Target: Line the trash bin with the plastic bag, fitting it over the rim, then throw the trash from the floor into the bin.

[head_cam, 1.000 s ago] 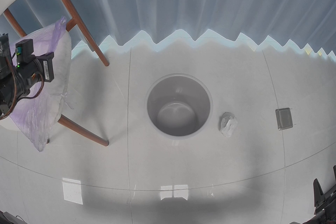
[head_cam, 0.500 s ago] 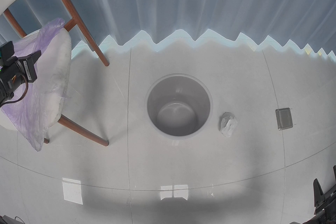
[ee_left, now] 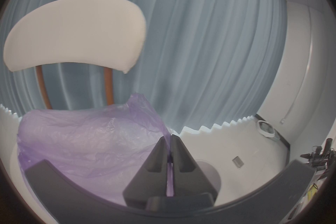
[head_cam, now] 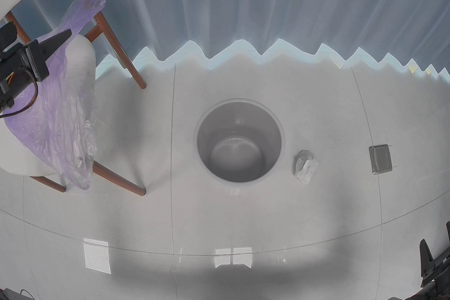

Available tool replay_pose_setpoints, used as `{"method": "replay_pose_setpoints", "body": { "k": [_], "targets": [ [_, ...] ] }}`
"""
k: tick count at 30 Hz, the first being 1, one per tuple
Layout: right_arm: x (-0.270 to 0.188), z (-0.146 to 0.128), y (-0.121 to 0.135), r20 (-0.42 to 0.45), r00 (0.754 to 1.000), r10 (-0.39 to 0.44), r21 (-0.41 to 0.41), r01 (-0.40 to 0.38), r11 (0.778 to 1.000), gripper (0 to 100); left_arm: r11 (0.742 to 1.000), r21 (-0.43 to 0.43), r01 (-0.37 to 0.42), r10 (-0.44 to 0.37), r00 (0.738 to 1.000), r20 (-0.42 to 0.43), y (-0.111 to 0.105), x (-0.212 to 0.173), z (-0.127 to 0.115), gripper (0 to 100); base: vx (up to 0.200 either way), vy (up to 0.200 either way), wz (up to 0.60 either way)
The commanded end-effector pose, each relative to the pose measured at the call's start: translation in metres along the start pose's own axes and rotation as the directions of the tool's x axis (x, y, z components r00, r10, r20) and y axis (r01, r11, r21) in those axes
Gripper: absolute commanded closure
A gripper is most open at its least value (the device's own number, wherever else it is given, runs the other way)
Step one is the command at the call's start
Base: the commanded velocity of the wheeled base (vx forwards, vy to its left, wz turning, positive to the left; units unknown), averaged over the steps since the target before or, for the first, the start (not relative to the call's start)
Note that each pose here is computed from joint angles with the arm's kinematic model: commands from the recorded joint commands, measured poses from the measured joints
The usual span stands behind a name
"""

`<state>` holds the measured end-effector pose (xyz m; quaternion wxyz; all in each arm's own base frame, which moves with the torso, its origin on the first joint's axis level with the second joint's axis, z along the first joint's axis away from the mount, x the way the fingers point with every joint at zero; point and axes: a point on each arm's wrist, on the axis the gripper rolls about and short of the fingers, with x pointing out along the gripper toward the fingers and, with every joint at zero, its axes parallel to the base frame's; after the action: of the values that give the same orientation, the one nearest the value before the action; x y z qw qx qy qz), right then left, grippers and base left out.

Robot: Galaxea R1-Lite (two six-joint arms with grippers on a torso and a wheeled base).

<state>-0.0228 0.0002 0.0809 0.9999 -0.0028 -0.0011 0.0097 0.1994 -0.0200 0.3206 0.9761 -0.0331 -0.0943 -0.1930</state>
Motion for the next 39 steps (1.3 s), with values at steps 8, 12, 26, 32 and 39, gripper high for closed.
{"method": "replay_pose_setpoints", "body": {
  "k": [8,12,26,32,39],
  "targets": [
    [0.0,-0.005,0.0,0.001,1.0,0.001,-0.001,-0.001,1.0,0,0.971,-0.044,0.235,-0.235,0.972,0.011,-0.042,0.018,0.004,100,0.0,0.0,0.0],
    [0.0,-0.005,0.0,-0.001,1.0,0.001,-0.001,-0.001,1.0,0,0.96,-0.05,0.275,-0.274,0.962,0.018,-0.05,0.024,0.005,100,0.0,0.0,0.0],
    [0.0,-0.005,0.0,0.001,1.0,0.001,-0.001,-0.001,1.0,0,0.893,-0.081,0.442,-0.44,0.897,0.049,-0.093,0.033,0.012,100,0.0,0.0,0.0],
    [0.0,-0.005,0.0,0.001,1.0,0.001,-0.001,-0.001,1.0,0,0.875,-0.091,0.476,-0.475,0.879,0.032,-0.107,0.039,0.004,100,0.0,0.0,0.0],
    [0.0,-0.005,0.0,-0.001,1.0,0.001,-0.001,-0.001,1.0,0,0.875,-0.107,0.472,-0.469,0.882,0.053,-0.122,0.045,0.009,100,0.0,0.0,0.0]
  ]
}}
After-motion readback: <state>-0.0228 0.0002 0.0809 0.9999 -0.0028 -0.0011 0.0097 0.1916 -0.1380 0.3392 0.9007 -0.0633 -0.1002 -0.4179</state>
